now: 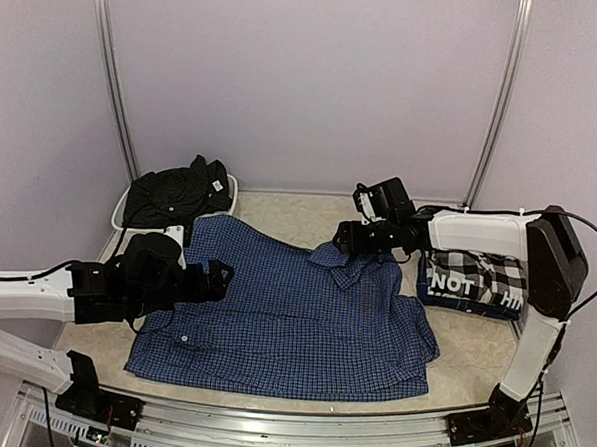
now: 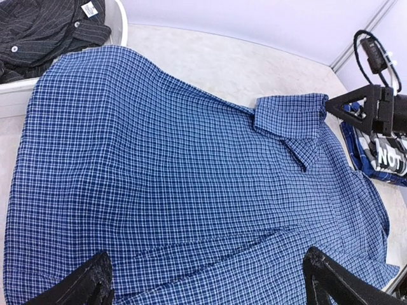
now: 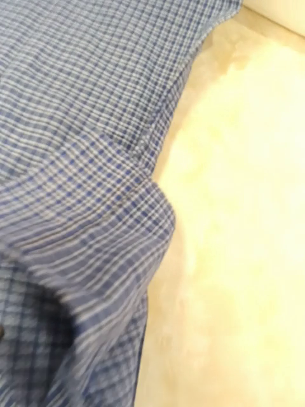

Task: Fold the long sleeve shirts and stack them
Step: Pick up the sleeve from the 1/3-folded shirt.

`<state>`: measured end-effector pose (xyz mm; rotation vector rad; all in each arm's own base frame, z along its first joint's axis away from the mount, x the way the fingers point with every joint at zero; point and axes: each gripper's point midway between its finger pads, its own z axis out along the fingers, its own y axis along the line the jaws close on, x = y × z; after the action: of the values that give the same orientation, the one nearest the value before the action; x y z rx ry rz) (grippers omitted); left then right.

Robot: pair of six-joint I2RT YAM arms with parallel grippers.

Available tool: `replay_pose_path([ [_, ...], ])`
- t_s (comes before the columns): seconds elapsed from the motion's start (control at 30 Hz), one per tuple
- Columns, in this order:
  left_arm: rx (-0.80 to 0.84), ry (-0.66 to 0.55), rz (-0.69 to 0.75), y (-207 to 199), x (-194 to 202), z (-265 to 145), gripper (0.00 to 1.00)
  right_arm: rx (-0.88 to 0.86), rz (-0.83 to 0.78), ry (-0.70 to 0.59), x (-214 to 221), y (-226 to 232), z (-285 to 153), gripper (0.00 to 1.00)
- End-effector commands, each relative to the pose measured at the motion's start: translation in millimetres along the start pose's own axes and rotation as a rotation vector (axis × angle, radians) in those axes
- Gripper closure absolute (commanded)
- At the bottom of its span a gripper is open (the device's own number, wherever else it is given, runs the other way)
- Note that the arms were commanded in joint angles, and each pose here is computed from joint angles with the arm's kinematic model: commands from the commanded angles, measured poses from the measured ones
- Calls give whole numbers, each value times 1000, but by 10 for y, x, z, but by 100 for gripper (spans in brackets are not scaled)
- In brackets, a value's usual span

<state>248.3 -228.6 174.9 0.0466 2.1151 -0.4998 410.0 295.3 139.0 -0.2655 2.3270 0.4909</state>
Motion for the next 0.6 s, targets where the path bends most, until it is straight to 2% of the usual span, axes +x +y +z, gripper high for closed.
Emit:
replay_pose_path([
  [0.0,54,-56,-17,-108,-243,39,1,-49,24,27,-5,25,247,25],
  [0.23,60,-45,-17,-105,-225,128,1,-57,38,57,123,-17,500,39],
  [0.33,51,-28,-10,-88,-171,176,1,-65,43,69,148,-34,624,49],
  [0.43,50,-20,-10,-86,-147,195,1,-80,47,58,79,-46,682,67],
  [0.57,48,-19,-14,-70,-130,198,1,-92,8,-14,-255,-2,549,100],
])
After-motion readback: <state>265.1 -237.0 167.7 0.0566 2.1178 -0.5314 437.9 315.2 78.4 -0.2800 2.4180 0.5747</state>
